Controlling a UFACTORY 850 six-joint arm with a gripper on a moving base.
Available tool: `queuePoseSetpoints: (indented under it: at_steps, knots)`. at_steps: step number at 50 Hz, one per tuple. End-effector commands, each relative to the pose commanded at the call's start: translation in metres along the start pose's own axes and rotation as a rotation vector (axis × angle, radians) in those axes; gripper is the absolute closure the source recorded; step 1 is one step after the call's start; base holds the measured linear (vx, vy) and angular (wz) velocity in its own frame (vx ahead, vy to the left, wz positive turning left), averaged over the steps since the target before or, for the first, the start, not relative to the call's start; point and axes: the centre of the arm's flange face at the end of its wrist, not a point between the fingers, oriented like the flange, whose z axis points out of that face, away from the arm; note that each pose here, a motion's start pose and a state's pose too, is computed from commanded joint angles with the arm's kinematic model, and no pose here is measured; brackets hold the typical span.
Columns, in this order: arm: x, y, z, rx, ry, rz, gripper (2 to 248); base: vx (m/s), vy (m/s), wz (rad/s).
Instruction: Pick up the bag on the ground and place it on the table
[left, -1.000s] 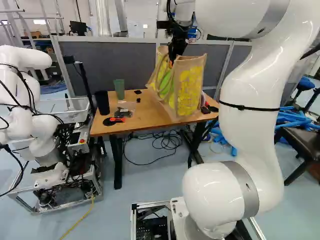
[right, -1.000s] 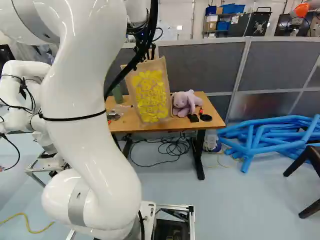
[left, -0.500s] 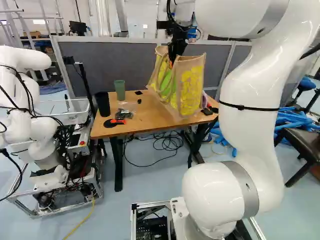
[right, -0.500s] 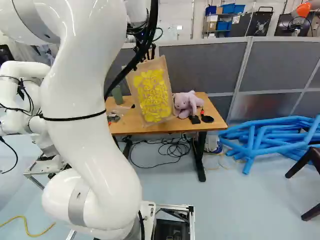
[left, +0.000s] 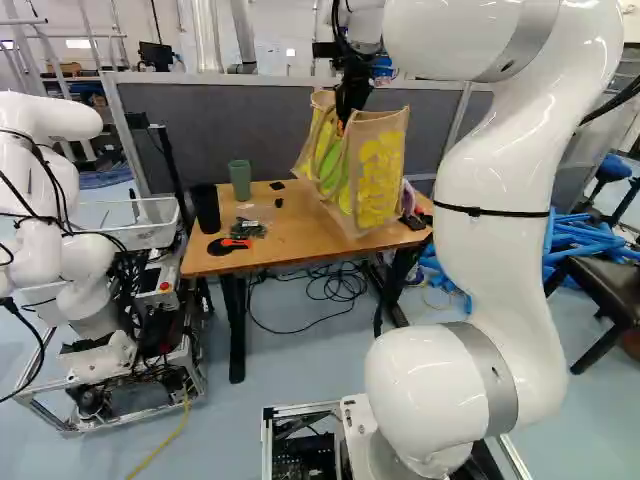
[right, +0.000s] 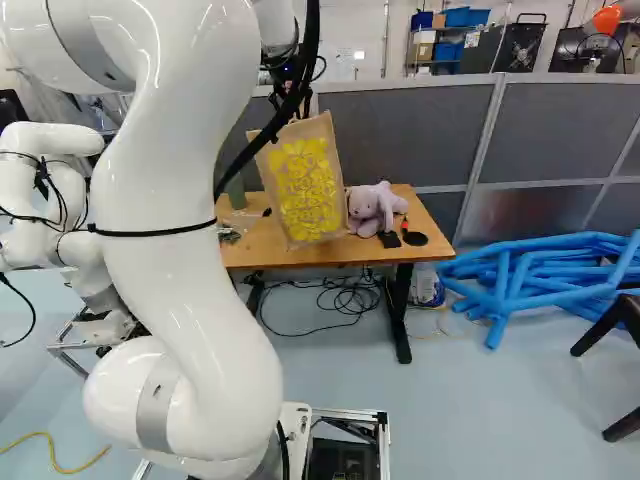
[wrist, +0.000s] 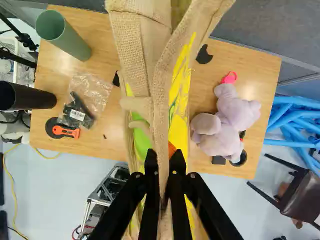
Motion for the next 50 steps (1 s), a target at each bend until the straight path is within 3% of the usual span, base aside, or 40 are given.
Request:
queuePoseSetpoints:
  at_steps: [21,50]
  knots:
    - [0.022,-0.007,0.027,0.012,-0.015,-0.019,227,0.000,0.000,0.000]
    - [0.044,-0.026,0.076,0.077,-0.055,-0.026,227,0.000,0.000,0.000]
